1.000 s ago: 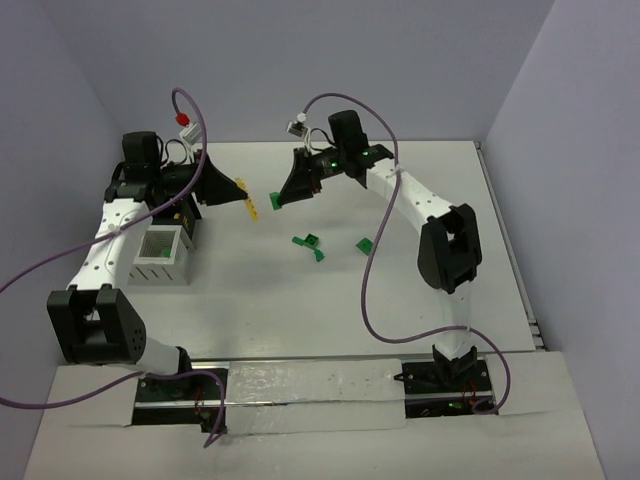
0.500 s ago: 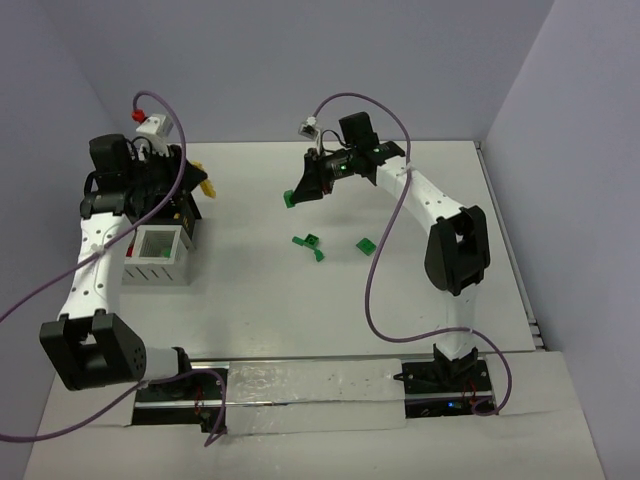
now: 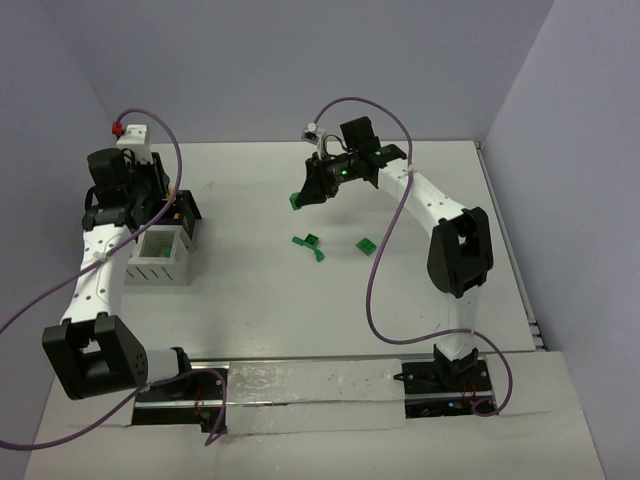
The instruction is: Sort the legos into containers by color
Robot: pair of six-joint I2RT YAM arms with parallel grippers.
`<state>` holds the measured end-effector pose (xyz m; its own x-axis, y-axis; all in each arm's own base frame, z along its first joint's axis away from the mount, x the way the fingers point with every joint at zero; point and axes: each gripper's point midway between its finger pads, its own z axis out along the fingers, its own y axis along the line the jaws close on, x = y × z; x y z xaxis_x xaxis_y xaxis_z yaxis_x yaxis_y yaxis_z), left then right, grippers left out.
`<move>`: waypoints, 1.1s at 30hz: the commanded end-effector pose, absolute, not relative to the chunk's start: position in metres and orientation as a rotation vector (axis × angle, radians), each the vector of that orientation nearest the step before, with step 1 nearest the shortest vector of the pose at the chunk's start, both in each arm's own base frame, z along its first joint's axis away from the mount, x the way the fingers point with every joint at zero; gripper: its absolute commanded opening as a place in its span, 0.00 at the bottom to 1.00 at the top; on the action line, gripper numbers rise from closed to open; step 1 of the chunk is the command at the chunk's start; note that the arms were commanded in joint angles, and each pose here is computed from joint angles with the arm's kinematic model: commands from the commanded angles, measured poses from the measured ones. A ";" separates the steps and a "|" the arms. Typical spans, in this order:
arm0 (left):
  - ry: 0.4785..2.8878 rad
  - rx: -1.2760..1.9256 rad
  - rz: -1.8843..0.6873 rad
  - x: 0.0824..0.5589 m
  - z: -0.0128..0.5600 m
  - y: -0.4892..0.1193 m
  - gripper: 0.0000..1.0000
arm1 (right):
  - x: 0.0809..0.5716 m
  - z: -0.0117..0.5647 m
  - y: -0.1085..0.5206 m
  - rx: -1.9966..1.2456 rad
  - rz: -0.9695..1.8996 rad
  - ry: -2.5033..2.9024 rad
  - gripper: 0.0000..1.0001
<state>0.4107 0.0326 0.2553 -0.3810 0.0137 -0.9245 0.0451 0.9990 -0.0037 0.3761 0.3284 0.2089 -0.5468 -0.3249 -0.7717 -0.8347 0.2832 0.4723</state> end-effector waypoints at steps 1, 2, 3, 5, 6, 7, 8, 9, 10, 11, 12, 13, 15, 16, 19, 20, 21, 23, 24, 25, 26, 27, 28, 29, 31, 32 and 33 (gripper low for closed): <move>1.901 -0.002 0.057 0.422 0.262 0.052 0.00 | 0.373 0.243 0.323 -1.059 1.174 1.924 0.00; 1.904 -0.004 0.058 0.422 0.261 0.053 0.00 | 0.373 0.243 0.323 -1.060 1.172 1.924 0.00; 1.905 -0.006 0.059 0.425 0.258 0.054 0.01 | 0.374 0.242 0.323 -1.059 1.170 1.926 0.00; 1.914 -0.009 0.053 0.427 0.251 0.055 0.02 | 0.375 0.244 0.323 -1.060 1.171 1.919 0.00; 1.916 -0.010 0.050 0.428 0.250 0.055 0.03 | 0.376 0.244 0.324 -1.060 1.170 1.919 0.00; 1.921 -0.009 0.044 0.428 0.248 0.054 0.04 | 0.376 0.244 0.324 -1.060 1.172 1.918 0.00; 1.930 -0.012 0.040 0.429 0.245 0.054 0.06 | 0.376 0.246 0.324 -1.062 1.172 1.912 0.00; 1.940 -0.017 0.038 0.429 0.241 0.054 0.07 | 0.376 0.247 0.325 -1.065 1.174 1.907 0.00; 1.948 -0.021 0.039 0.429 0.238 0.055 0.08 | 0.376 0.248 0.325 -1.067 1.178 1.902 0.00; 1.954 -0.024 0.039 0.428 0.235 0.055 0.10 | 0.375 0.249 0.326 -1.069 1.180 1.898 0.00; 1.959 -0.024 0.040 0.428 0.233 0.056 0.10 | 0.376 0.249 0.327 -1.069 1.182 1.895 0.00; 1.964 -0.026 0.041 0.428 0.230 0.057 0.12 | 0.377 0.250 0.327 -1.066 1.181 1.892 0.00; 1.972 -0.035 0.048 0.427 0.226 0.059 0.13 | 0.378 0.251 0.327 -1.064 1.180 1.887 0.00; 1.978 -0.032 0.048 0.427 0.223 0.060 0.14 | 0.379 0.252 0.328 -1.063 1.179 1.884 0.00; 1.997 -0.036 0.051 0.427 0.217 0.062 0.22 | 0.381 0.254 0.329 -1.067 1.178 1.873 0.00; 2.004 -0.035 0.051 0.427 0.215 0.062 0.28 | 0.381 0.254 0.330 -1.067 1.179 1.871 0.00; 2.009 -0.034 0.048 0.428 0.214 0.062 0.36 | 0.382 0.255 0.331 -1.068 1.182 1.866 0.00; 2.016 -0.034 0.036 0.428 0.213 0.062 0.45 | 0.382 0.258 0.333 -1.070 1.190 1.854 0.00; 2.020 -0.027 0.022 0.428 0.213 0.060 0.49 | 0.381 0.260 0.335 -1.071 1.198 1.848 0.00; 2.019 -0.027 0.013 0.428 0.215 0.059 0.53 | 0.382 0.262 0.337 -1.073 1.203 1.837 0.00; 2.014 -0.022 0.004 0.429 0.217 0.058 0.53 | 0.380 0.262 0.338 -1.076 1.213 1.836 0.00; 2.009 -0.018 -0.006 0.429 0.219 0.056 0.56 | 0.380 0.266 0.341 -1.080 1.220 1.820 0.00; 1.997 -0.005 -0.025 0.428 0.223 0.053 0.58 | 0.379 0.267 0.343 -1.077 1.232 1.822 0.00; 1.985 0.003 -0.035 0.428 0.227 0.051 0.60 | 0.379 0.268 0.346 -1.073 1.241 1.819 0.00; 1.978 0.016 -0.069 0.427 0.230 0.046 0.63 | 0.381 0.268 0.349 -1.065 1.237 1.816 0.00; 1.977 0.021 -0.086 0.426 0.232 0.043 0.63 | 0.381 0.269 0.350 -1.063 1.234 1.814 0.00; 1.971 0.038 -0.127 0.425 0.235 0.038 0.63 | 0.382 0.270 0.352 -1.063 1.227 1.808 0.00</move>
